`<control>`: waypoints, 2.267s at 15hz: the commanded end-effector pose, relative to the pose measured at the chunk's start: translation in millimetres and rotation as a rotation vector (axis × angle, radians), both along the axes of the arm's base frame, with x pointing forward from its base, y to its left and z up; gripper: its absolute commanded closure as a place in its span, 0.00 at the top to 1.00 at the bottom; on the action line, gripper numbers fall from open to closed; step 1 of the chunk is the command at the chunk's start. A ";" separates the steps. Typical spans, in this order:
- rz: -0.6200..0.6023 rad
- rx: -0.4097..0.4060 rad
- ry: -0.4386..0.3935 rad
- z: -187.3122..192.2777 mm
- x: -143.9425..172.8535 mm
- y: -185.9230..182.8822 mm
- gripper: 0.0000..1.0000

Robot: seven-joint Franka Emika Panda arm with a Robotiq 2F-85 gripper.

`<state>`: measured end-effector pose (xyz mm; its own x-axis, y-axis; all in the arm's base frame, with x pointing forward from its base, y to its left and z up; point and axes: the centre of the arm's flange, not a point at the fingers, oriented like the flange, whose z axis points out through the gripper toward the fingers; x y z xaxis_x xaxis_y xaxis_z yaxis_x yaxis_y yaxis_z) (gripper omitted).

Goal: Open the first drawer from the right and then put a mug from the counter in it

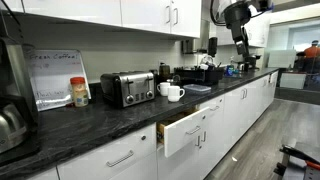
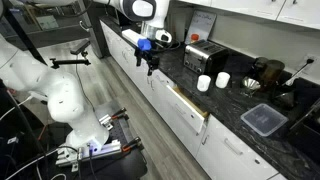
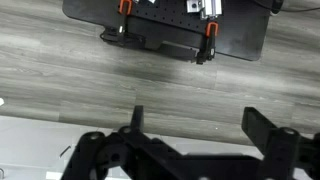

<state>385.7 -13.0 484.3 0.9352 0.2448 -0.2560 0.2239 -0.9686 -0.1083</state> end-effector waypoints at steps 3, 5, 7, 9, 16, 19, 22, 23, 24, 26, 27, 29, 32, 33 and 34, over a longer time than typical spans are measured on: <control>0.000 0.000 0.000 0.0 0.0 0.0 1.00; 0.000 0.000 0.000 0.0 0.0 0.0 1.00; 0.000 0.000 0.000 0.0 0.0 0.0 1.00; 0.000 0.000 0.000 0.0 0.0 0.0 1.00; 0.017 -0.008 -0.005 -12.7 1.1 -0.8 1.00; 0.041 0.002 -0.080 -33.2 3.6 -1.5 1.00; 0.096 0.013 -0.177 -58.0 12.0 -2.1 1.00; 0.123 0.020 -0.206 -66.7 14.2 -1.0 1.00; 0.151 0.025 -0.229 -74.6 16.2 -0.8 1.00; 0.211 0.049 -0.281 -94.0 20.1 -0.7 1.00; 0.237 0.051 -0.304 -104.8 22.5 -1.0 1.00; 0.301 0.032 -0.328 -132.3 27.6 -1.6 1.00; 0.416 -0.015 -0.358 -171.7 33.4 3.3 1.00; 0.457 -0.051 -0.375 -182.3 35.9 5.0 1.00; 0.499 -0.075 -0.396 -192.3 39.1 7.5 1.00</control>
